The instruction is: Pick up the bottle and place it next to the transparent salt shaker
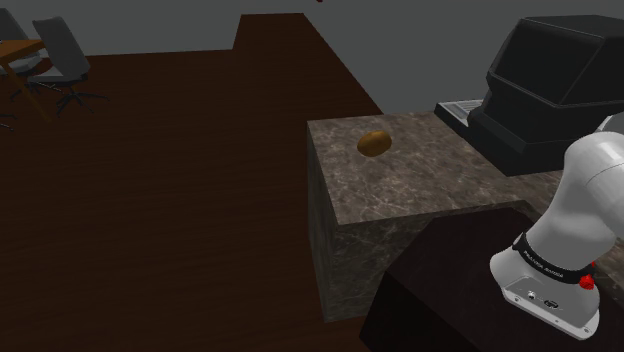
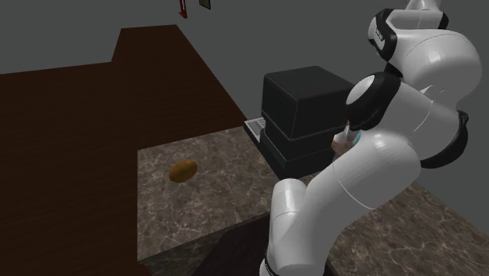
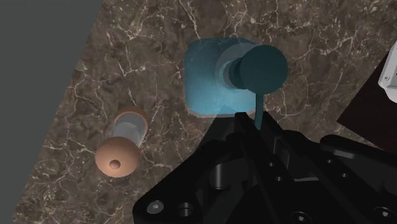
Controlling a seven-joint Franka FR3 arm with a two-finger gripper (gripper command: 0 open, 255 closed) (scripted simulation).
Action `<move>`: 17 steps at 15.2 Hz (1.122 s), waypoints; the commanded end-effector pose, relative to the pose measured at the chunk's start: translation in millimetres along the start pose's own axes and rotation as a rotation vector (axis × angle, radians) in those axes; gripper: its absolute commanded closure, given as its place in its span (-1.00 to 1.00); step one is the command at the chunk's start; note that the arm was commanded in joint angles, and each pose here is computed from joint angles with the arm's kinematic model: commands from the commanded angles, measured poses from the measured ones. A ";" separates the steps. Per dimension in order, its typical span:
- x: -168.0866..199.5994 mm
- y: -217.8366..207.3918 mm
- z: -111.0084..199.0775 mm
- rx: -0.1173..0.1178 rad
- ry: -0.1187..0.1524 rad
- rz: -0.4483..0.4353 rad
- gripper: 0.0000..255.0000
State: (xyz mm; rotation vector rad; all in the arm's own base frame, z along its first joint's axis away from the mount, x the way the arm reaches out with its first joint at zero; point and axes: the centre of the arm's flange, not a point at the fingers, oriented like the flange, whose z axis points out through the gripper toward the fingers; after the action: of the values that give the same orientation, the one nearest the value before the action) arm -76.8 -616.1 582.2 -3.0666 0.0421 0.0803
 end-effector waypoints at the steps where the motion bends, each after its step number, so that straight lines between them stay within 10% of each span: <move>1: 0.0 1.2 10.7 -0.001 0.000 0.000 1.00; 17: 4.5 7.4 94.9 -0.001 0.000 0.000 1.00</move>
State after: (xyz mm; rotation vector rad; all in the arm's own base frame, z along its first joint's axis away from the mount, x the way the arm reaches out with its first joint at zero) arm -76.8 -617.0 491.4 -3.0668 0.0421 0.0800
